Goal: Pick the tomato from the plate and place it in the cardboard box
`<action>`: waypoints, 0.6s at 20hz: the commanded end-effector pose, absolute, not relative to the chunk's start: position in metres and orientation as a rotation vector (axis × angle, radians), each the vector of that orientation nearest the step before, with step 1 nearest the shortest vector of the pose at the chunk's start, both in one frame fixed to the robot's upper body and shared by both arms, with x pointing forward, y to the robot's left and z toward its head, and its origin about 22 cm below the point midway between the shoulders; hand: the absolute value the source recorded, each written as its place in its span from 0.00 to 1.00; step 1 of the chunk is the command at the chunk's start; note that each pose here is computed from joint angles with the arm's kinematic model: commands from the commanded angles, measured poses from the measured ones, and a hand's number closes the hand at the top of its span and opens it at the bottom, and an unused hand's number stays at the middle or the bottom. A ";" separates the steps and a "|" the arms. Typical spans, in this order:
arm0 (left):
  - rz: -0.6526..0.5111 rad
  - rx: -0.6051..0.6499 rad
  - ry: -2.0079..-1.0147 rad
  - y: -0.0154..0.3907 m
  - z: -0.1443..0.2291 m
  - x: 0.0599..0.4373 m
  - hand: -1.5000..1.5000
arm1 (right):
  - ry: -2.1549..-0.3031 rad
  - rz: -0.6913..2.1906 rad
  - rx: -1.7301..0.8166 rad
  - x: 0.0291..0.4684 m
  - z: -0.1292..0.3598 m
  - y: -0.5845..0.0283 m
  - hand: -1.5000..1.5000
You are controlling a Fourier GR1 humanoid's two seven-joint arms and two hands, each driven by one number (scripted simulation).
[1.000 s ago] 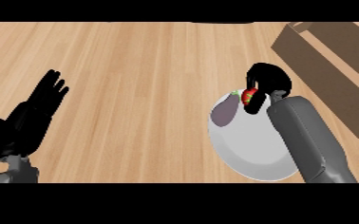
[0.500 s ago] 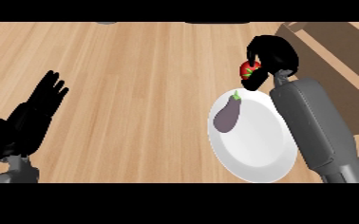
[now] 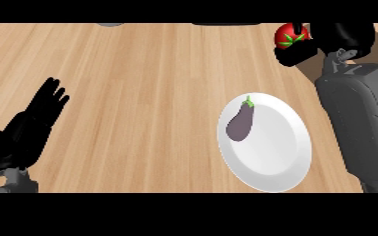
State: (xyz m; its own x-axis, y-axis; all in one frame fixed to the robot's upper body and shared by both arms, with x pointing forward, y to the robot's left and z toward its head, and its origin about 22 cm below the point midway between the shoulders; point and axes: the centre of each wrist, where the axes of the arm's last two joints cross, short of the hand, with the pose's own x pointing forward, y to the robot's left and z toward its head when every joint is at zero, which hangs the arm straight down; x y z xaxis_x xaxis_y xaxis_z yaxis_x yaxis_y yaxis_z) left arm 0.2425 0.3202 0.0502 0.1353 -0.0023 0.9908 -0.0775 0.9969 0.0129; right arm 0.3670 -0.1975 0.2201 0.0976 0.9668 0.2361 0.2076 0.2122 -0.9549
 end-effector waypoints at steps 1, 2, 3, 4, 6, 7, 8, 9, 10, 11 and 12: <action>0.063 0.065 -1.442 0.326 0.056 0.251 0.50 | -1.365 0.698 -1.309 0.349 0.263 -0.201 1.00; 0.058 0.067 -1.437 0.313 0.045 0.249 0.50 | -1.364 0.693 -1.342 0.342 0.267 -0.213 1.00; 0.029 0.050 -1.439 0.318 0.054 0.234 0.50 | -1.334 0.645 -1.380 0.358 0.272 -0.229 1.00; 0.037 0.066 -1.426 0.299 0.041 0.242 0.50 | -1.311 0.639 -1.394 0.353 0.258 -0.215 1.00; 0.056 0.061 -1.450 0.345 0.055 0.243 0.50 | -1.299 0.607 -1.399 0.364 0.279 -0.245 1.00; 0.042 0.055 -1.433 0.323 0.053 0.244 0.50 | -1.288 0.613 -1.401 0.360 0.253 -0.262 1.00; 0.031 0.046 -1.435 0.328 0.069 0.240 0.50 | -1.291 0.592 -1.411 0.368 0.274 -0.261 1.00; 0.050 0.054 -1.433 0.309 0.055 0.235 0.50 | -1.277 0.585 -1.397 0.372 0.271 -0.247 1.00; 0.045 0.043 -1.433 0.312 0.051 0.234 0.50 | -1.262 0.612 -1.414 0.373 0.263 -0.270 1.00; 0.039 0.046 -1.439 0.321 0.047 0.237 0.50 | -1.240 0.646 -1.429 0.376 0.265 -0.281 1.00; 0.050 0.056 -1.440 0.324 0.069 0.251 0.50 | -1.236 0.653 -1.430 0.375 0.251 -0.295 1.00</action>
State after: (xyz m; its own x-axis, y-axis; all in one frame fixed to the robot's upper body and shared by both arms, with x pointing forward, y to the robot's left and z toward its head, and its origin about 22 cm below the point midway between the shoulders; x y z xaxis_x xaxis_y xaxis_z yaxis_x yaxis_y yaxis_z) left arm 0.2418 0.3204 0.0558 0.1335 -0.0011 0.9910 -0.0626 0.9980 0.0095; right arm 0.3710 -0.2628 0.2608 0.2824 0.9232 0.2608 0.3416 0.1572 -0.9266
